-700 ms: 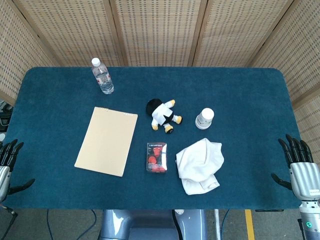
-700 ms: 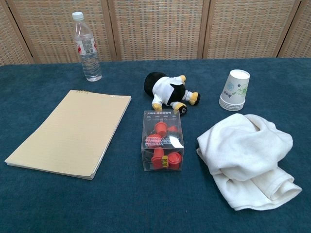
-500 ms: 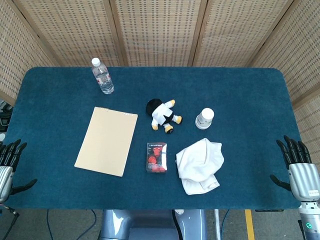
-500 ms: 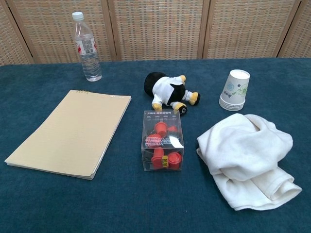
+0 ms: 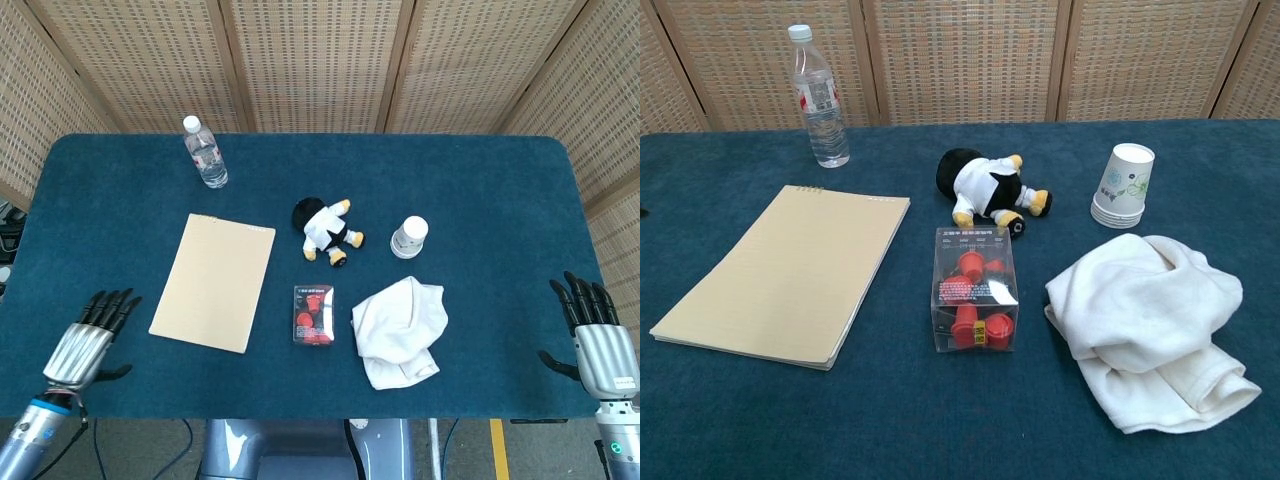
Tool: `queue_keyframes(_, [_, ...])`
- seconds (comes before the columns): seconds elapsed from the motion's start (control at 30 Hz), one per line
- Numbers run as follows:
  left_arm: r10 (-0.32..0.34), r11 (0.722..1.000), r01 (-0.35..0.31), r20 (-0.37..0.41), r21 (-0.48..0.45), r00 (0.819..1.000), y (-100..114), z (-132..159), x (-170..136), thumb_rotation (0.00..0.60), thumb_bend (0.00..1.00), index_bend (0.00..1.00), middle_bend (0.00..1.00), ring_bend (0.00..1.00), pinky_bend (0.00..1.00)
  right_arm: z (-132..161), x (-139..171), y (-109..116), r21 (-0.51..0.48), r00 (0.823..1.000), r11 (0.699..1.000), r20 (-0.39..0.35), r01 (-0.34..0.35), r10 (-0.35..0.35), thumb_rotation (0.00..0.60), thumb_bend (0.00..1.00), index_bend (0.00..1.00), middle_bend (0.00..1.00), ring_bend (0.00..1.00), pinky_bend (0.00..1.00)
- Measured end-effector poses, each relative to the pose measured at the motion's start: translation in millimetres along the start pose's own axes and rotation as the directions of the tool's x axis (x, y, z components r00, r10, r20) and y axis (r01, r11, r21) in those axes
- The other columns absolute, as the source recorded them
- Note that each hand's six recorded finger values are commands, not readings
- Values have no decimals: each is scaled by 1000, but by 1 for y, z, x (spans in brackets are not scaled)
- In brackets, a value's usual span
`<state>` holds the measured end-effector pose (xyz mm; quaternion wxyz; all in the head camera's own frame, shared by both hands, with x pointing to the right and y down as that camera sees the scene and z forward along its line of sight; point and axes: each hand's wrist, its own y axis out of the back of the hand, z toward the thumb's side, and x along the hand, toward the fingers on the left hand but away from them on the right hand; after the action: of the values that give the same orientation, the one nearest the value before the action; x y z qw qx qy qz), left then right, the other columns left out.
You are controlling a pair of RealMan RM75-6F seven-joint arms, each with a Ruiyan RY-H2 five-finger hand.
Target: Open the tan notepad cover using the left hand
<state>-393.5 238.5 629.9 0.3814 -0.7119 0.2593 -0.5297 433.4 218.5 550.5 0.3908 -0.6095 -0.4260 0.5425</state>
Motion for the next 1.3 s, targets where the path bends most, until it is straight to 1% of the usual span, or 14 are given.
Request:
queue_keyframes(0.07, [-34, 999, 34, 43, 10, 999, -15, 17, 14, 600, 195, 11, 0, 0, 0, 1, 0, -1, 0, 1000, 1000, -2, -3, 3, 600, 0, 0, 0, 0, 0])
queue_keyframes(0.17, [-56, 998, 56, 81, 4, 995, -30, 37, 31, 600, 290, 19, 0, 0, 0, 1, 0, -3, 0, 1000, 1000, -4, -12, 12, 600, 0, 0, 0, 0, 0])
queue_keyframes(0.23, [-63, 998, 63, 89, 2, 994, -37, 45, 39, 600, 326, 29, 0, 0, 0, 1, 0, -5, 1, 1000, 1000, -3, -19, 19, 600, 0, 0, 0, 0, 0])
queue_keyframes(0.33, [-70, 998, 70, 82, 6, 994, -43, 49, 47, 600, 382, 37, 0, 0, 0, 1, -1, -6, -1, 1000, 1000, -2, -24, 24, 600, 0, 0, 0, 0, 0])
queue_keyframes(0.63, [-76, 997, 76, 85, 2, 994, -46, 55, 55, 600, 377, 52, 0, 0, 0, 2, -2, -8, -7, 1000, 1000, -7, -30, 30, 600, 0, 0, 0, 0, 0])
queue_keyframes(0.8, [-94, 996, 94, 85, 5, 992, -52, 59, 60, 600, 378, 53, 0, 0, 0, 2, -2, -8, -9, 1000, 999, -6, -31, 30, 600, 0, 0, 0, 0, 0])
queue_keyframes(1.03, [-100, 995, 99, 83, 10, 992, -58, 66, 70, 600, 380, 55, 0, 0, 0, 1, -3, -8, -10, 999, 999, -2, -34, 34, 600, 0, 0, 0, 0, 0])
queue_keyframes(1.3, [-106, 994, 106, 66, 13, 992, -64, 67, 77, 600, 381, 55, 0, 0, 0, 0, -4, -9, -13, 999, 999, 1, -35, 35, 600, 0, 0, 0, 0, 0])
